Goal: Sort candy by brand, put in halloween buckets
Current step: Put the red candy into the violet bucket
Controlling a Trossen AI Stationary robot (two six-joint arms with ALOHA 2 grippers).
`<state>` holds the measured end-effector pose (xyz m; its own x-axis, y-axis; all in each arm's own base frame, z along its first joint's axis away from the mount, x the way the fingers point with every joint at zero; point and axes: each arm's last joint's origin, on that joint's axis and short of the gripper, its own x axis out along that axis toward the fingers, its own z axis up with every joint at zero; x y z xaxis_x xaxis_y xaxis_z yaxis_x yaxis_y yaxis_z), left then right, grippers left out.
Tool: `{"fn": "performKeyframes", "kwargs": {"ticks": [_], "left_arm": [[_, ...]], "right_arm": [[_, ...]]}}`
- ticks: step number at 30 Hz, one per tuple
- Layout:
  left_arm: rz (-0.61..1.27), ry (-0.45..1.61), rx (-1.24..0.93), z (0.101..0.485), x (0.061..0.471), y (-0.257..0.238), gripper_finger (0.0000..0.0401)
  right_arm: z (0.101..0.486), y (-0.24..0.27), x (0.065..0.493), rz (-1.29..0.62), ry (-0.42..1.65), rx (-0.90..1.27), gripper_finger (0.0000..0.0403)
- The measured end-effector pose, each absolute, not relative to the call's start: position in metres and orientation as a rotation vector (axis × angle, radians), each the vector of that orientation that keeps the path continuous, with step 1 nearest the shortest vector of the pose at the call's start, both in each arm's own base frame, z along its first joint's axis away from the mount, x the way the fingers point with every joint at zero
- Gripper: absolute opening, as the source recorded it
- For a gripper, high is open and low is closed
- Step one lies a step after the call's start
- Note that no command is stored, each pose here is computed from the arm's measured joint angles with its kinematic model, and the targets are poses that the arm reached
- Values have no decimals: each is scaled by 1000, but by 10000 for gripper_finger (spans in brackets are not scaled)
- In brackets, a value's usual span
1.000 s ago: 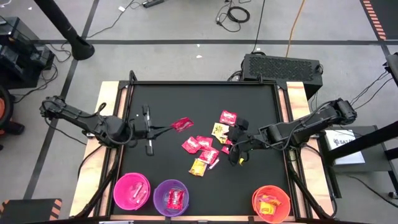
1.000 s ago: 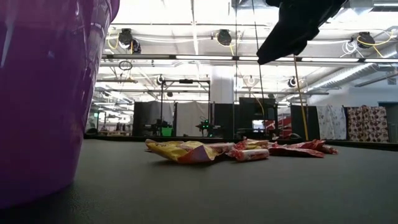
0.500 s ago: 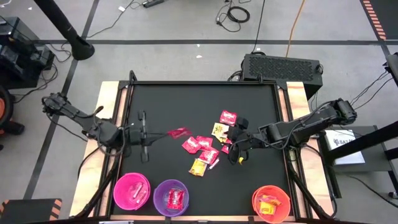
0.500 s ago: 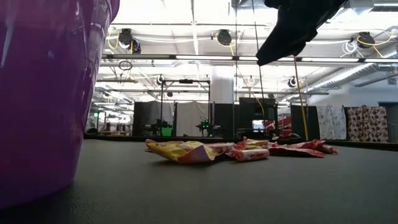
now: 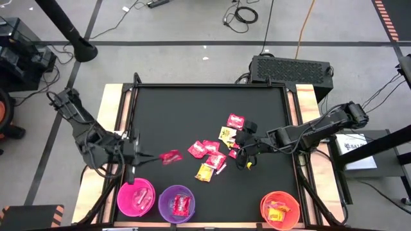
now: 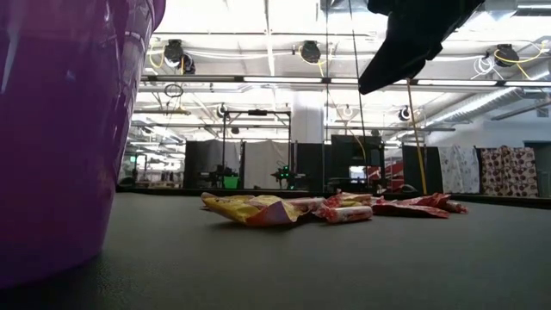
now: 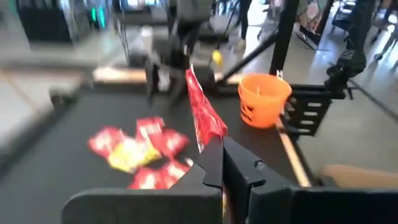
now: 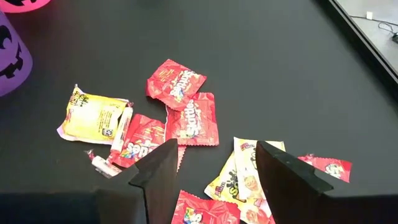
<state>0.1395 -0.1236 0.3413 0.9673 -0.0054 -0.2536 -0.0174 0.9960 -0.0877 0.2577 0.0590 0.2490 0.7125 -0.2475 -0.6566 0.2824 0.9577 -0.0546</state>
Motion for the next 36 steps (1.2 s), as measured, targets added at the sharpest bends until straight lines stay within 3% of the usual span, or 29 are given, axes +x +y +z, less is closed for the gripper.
{"fn": "performKeyframes", "kwargs": {"ticks": [12, 19, 36], "left_arm": [[-56, 637, -546, 296, 154, -161, 0], [-67, 760, -580, 269, 168, -187, 0], [-69, 826, -607, 238, 186, -214, 18]], "right_arm": [[249, 59, 258, -287, 722, 32, 207], [249, 59, 258, -284, 723, 27, 207], [249, 59, 258, -303, 716, 76, 207]]}}
